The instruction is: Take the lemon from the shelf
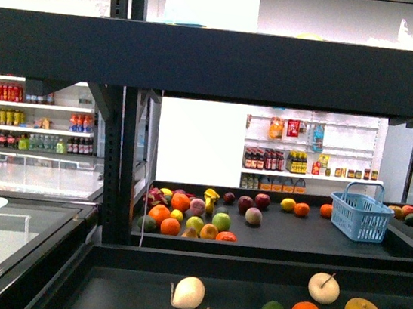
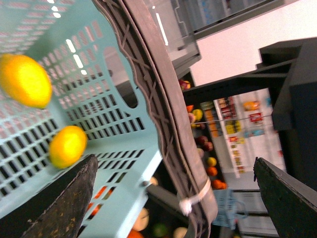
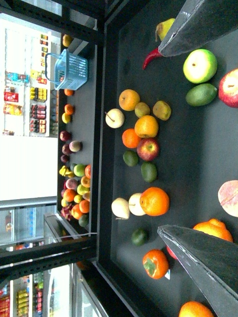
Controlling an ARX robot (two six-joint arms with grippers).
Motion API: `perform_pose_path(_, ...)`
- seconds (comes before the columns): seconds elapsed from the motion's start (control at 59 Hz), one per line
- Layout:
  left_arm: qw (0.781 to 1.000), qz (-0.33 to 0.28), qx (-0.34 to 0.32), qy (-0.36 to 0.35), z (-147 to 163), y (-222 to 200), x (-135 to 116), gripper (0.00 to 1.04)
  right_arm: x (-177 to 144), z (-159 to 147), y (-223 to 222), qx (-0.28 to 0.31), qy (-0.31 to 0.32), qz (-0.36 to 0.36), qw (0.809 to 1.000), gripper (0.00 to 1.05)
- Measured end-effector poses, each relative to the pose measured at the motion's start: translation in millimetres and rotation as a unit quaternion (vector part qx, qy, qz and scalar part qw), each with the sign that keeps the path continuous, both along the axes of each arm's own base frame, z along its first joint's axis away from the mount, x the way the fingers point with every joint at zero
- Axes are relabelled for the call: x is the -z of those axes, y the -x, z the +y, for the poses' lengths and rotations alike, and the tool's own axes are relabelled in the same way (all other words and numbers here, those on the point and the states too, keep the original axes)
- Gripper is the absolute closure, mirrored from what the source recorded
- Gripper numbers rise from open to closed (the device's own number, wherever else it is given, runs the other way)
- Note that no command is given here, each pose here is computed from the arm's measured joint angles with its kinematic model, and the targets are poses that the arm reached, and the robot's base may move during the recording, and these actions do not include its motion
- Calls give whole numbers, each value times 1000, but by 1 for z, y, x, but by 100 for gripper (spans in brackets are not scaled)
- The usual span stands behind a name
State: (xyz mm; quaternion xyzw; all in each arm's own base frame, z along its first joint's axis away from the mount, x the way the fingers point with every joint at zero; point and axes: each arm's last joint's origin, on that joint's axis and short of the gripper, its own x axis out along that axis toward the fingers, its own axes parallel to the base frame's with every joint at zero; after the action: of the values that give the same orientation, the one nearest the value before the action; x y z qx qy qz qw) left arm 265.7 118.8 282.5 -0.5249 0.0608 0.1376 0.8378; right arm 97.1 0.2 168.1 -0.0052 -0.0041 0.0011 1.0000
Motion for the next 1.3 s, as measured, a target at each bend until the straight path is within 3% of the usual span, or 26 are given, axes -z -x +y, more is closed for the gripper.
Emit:
perform_pose_path(0.102,982,90,32,-161,-34,54,-10,8,0,0,0,0,0,0,1000,2)
perform_pose_path(0.22,950,111,89,-277,-71,99,-10,8,0,0,0,0,0,0,1000,2)
perform_pose_path(0.322,925,67,129,-352,-99,132,-14,8,0,0,0,0,0,0,1000,2)
perform_pose_path(0.39,888,-26,138,-438,-114,151,-12,20,0,0,0,0,0,0,1000,2)
perform_pose_path(0.474,857,-79,131,-491,-119,169,5,36,0,0,0,0,0,0,1000,2)
perform_pose_path(0.661,844,-55,141,-514,-119,167,62,72,0,0,0,0,0,0,1000,2)
perform_pose_path(0.83,842,-61,137,-517,-119,168,75,103,0,0,0,0,0,0,1000,2)
perform_pose_path(1.304,841,-59,138,-520,-119,168,102,102,0,0,0,0,0,0,1000,2)
